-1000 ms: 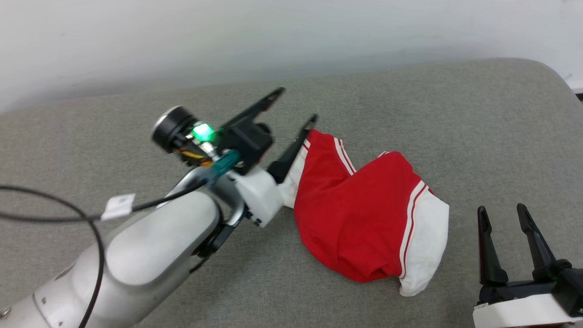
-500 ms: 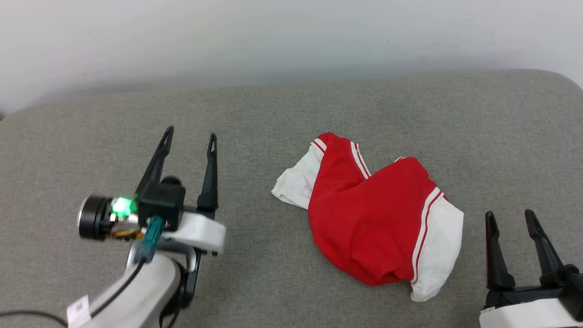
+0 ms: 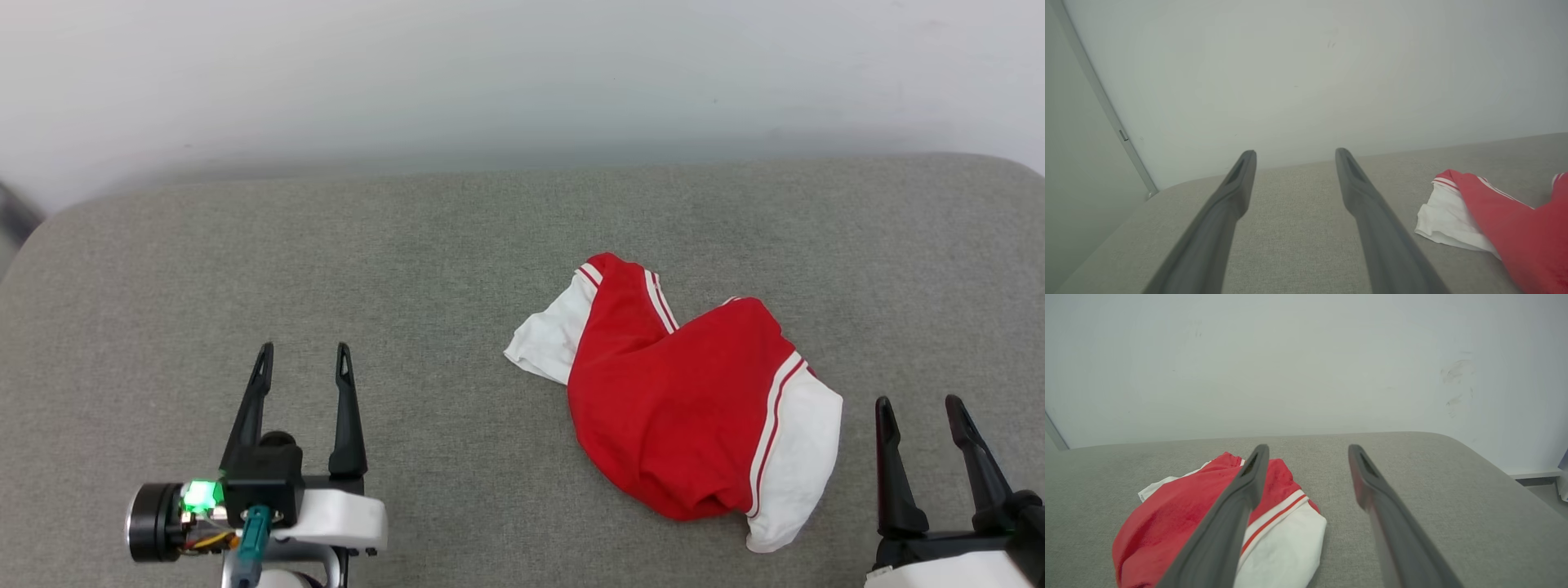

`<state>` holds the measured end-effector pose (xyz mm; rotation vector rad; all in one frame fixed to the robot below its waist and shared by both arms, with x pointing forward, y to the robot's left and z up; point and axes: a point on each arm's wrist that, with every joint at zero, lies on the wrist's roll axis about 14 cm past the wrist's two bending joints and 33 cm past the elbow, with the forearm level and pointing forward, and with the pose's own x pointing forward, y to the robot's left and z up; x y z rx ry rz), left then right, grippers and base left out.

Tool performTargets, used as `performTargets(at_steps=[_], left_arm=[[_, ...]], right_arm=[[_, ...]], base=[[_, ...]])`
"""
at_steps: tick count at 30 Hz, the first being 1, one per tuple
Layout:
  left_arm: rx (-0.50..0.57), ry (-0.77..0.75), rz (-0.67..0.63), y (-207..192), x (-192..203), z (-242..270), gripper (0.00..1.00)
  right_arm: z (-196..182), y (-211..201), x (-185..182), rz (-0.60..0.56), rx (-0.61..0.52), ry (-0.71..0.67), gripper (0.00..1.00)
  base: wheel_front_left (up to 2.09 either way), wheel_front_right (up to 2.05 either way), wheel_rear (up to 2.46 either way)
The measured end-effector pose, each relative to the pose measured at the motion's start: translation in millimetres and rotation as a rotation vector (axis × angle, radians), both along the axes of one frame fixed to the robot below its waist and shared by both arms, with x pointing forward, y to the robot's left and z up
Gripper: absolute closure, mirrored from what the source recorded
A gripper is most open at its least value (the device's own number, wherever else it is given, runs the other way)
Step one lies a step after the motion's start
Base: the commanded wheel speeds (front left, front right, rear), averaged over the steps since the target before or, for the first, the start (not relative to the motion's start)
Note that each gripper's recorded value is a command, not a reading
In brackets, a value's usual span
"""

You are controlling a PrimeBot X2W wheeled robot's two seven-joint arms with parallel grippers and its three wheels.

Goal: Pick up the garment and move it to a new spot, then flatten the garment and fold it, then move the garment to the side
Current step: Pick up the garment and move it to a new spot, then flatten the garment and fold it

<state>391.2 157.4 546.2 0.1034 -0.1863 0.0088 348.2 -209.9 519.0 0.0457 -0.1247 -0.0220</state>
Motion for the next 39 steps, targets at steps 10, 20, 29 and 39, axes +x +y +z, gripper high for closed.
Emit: performTargets(at_steps=[10, 20, 29, 39], left_arm=[[-0.026, 0.034, 0.009, 3, -23, -15, 0.00], [-0.061, 0.054, 0.004, 4, -37, -23, 0.00], [-0.072, 0.064, 0.006, 7, -42, -27, 0.00], [-0.085, 0.075, 0.016, 11, -45, -31, 0.00]], right_arm=[[-5, 4, -10, 0.010, 0.036, 0.013, 0.00], [-9, 4, -20, 0.009, 0.072, 0.023, 0.00], [-9, 8, -22, 0.019, 0.082, 0.024, 0.00], [-11, 11, -22, 0.029, 0.090, 0.027, 0.00]], base=[[0.00, 0.00, 0.00], [0.00, 0.00, 0.00], [0.00, 0.00, 0.00], [0.00, 0.00, 0.00]])
